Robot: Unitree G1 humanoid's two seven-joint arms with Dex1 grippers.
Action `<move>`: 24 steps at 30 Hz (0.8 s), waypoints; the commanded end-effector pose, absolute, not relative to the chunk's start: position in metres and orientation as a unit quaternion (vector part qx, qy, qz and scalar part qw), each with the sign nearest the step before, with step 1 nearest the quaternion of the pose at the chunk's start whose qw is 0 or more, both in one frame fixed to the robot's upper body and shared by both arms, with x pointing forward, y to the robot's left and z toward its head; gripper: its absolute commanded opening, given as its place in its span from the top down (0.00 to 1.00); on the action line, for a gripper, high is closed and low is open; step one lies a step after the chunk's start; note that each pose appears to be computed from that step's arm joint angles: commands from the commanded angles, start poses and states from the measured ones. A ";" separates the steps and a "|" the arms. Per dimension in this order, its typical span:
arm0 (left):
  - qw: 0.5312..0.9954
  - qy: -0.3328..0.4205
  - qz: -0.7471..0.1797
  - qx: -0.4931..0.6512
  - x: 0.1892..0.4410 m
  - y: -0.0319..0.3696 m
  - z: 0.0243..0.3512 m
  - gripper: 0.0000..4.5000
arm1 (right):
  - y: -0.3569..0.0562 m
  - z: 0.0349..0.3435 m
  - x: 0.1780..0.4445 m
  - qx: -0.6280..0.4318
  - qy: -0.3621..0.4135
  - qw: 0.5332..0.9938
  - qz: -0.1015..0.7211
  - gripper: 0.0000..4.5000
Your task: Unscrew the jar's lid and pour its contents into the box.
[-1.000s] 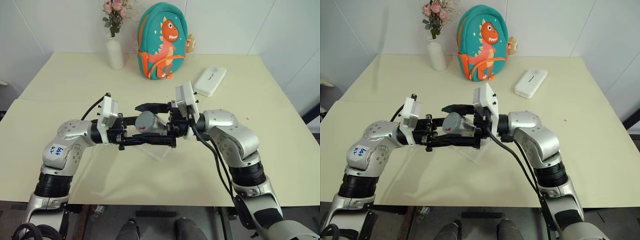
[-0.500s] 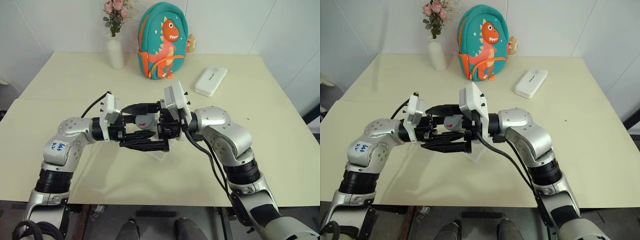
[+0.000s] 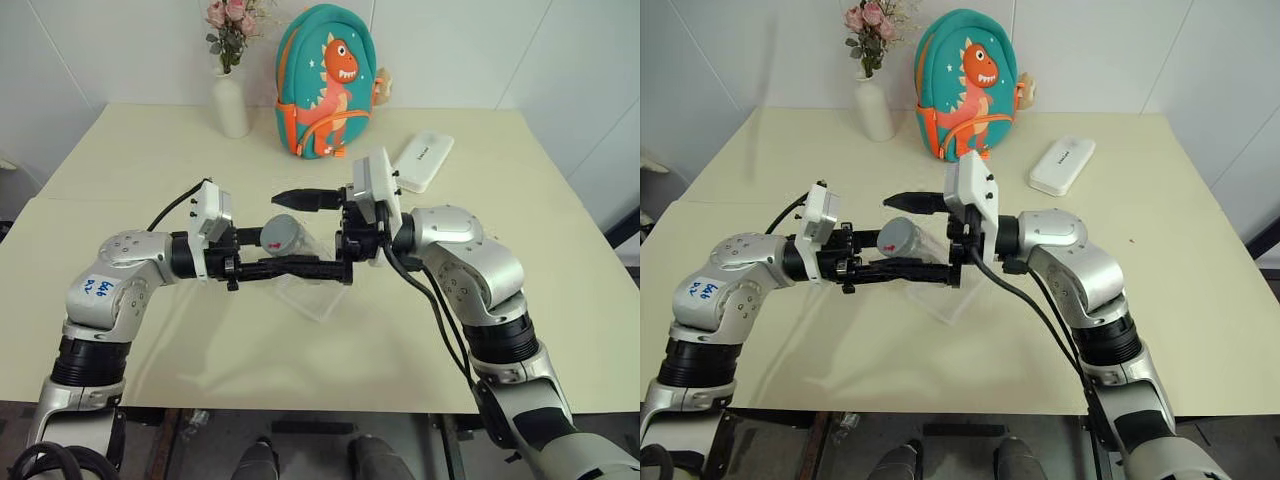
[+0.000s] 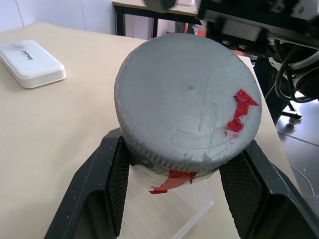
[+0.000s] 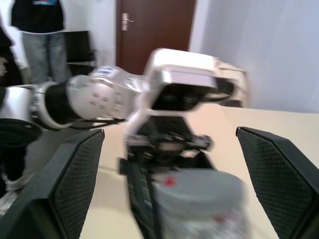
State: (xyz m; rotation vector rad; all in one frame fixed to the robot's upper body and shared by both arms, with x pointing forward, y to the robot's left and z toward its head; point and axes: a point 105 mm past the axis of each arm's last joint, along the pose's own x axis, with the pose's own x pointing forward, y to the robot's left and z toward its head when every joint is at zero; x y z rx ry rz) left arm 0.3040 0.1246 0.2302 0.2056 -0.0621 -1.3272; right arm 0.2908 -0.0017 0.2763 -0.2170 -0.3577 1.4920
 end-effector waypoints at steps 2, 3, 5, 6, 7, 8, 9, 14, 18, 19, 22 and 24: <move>0.780 -0.049 -0.615 0.104 0.295 0.128 0.242 0.47 | -0.011 0.287 0.302 -0.123 -0.186 0.739 0.636 0.01; 0.780 -0.049 -0.615 0.104 0.294 0.129 0.243 0.47 | -0.012 0.286 0.306 -0.128 -0.186 0.743 0.630 0.01; 0.782 -0.051 -0.613 0.104 0.293 0.130 0.244 0.47 | -0.017 0.284 0.312 -0.138 -0.183 0.750 0.621 0.01; 0.783 -0.052 -0.610 0.104 0.293 0.131 0.245 0.47 | -0.019 0.283 0.314 -0.143 -0.181 0.751 0.618 0.01; 0.785 -0.053 -0.609 0.104 0.292 0.132 0.245 0.47 | -0.021 0.282 0.316 -0.147 -0.180 0.752 0.617 0.01; 0.786 -0.053 -0.608 0.103 0.292 0.133 0.246 0.47 | -0.022 0.282 0.316 -0.149 -0.180 0.752 0.617 0.01; 0.786 -0.053 -0.607 0.103 0.292 0.133 0.246 0.47 | -0.023 0.282 0.317 -0.149 -0.180 0.752 0.616 0.01; 0.791 -0.051 -0.601 0.100 0.292 0.136 0.246 0.47 | -0.026 0.281 0.318 -0.157 -0.177 0.749 0.619 0.01; 0.794 -0.052 -0.598 0.101 0.292 0.137 0.246 0.47 | -0.029 0.278 0.321 -0.163 -0.171 0.752 0.615 0.01; 0.794 -0.053 -0.597 0.101 0.292 0.138 0.246 0.47 | -0.030 0.278 0.322 -0.165 -0.170 0.753 0.614 0.01; 0.796 -0.054 -0.594 0.102 0.292 0.139 0.247 0.47 | -0.032 0.276 0.323 -0.171 -0.169 0.754 0.611 0.01; 0.797 -0.054 -0.593 0.101 0.292 0.139 0.247 0.47 | -0.032 0.276 0.324 -0.173 -0.167 0.754 0.611 0.01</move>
